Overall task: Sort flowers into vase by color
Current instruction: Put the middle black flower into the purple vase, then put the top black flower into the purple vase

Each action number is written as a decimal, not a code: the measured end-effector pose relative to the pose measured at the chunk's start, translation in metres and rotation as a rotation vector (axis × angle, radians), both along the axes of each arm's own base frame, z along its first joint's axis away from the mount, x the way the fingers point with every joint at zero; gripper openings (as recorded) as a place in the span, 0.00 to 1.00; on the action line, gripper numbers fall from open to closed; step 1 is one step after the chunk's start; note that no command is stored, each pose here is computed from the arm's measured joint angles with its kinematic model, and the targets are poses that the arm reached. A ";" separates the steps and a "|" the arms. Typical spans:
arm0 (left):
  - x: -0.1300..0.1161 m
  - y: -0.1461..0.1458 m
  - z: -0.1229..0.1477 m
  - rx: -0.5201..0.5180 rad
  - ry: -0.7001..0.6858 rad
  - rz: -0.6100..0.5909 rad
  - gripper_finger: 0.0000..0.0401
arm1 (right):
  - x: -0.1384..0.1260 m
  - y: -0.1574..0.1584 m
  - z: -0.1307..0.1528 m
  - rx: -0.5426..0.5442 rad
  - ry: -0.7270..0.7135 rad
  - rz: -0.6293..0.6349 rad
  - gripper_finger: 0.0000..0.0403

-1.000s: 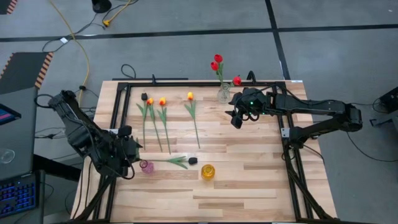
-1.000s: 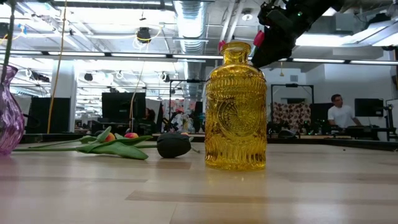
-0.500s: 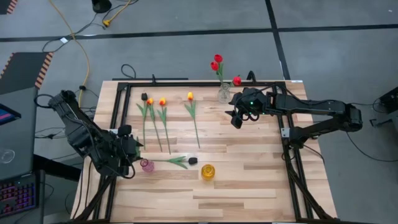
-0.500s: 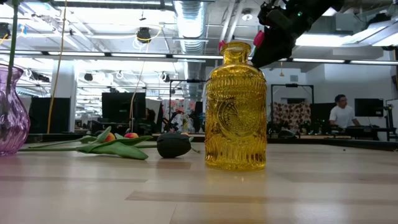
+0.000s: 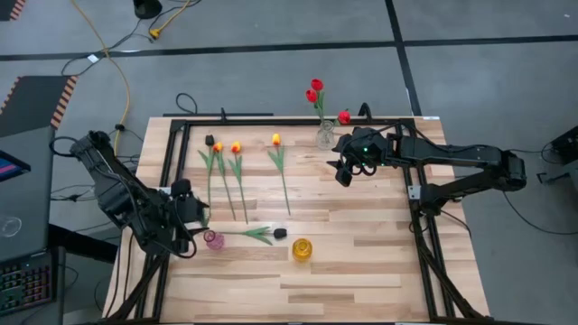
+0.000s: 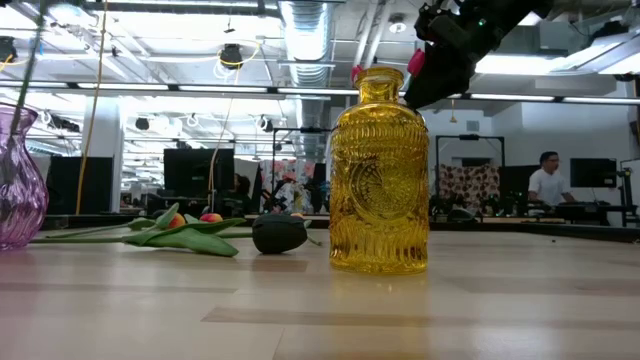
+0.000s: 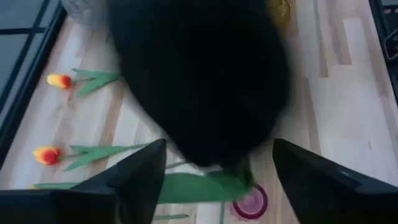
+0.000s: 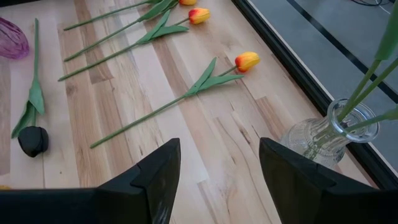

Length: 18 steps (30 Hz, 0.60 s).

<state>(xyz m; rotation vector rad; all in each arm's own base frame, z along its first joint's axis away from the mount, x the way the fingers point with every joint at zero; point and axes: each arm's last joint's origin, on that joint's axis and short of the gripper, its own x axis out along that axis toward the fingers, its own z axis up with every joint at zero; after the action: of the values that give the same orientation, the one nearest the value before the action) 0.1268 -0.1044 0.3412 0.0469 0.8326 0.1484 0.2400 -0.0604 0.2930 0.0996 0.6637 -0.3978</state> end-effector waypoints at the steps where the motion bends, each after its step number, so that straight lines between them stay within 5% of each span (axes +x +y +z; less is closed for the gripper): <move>1: 0.000 0.000 0.000 0.002 -0.002 0.001 0.72 | 0.000 0.000 0.000 0.000 0.000 0.000 0.61; 10: -0.003 0.002 0.002 0.011 -0.031 0.005 0.94 | 0.000 0.000 0.000 0.000 0.000 0.000 0.61; 18: -0.020 0.013 0.014 -0.049 -0.140 0.047 0.98 | 0.000 0.000 0.000 0.000 0.000 0.000 0.61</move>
<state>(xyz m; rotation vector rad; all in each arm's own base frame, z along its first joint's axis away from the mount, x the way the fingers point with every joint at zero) 0.1069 -0.0913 0.3550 -0.0290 0.6981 0.1732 0.2400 -0.0604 0.2930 0.0999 0.6636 -0.3979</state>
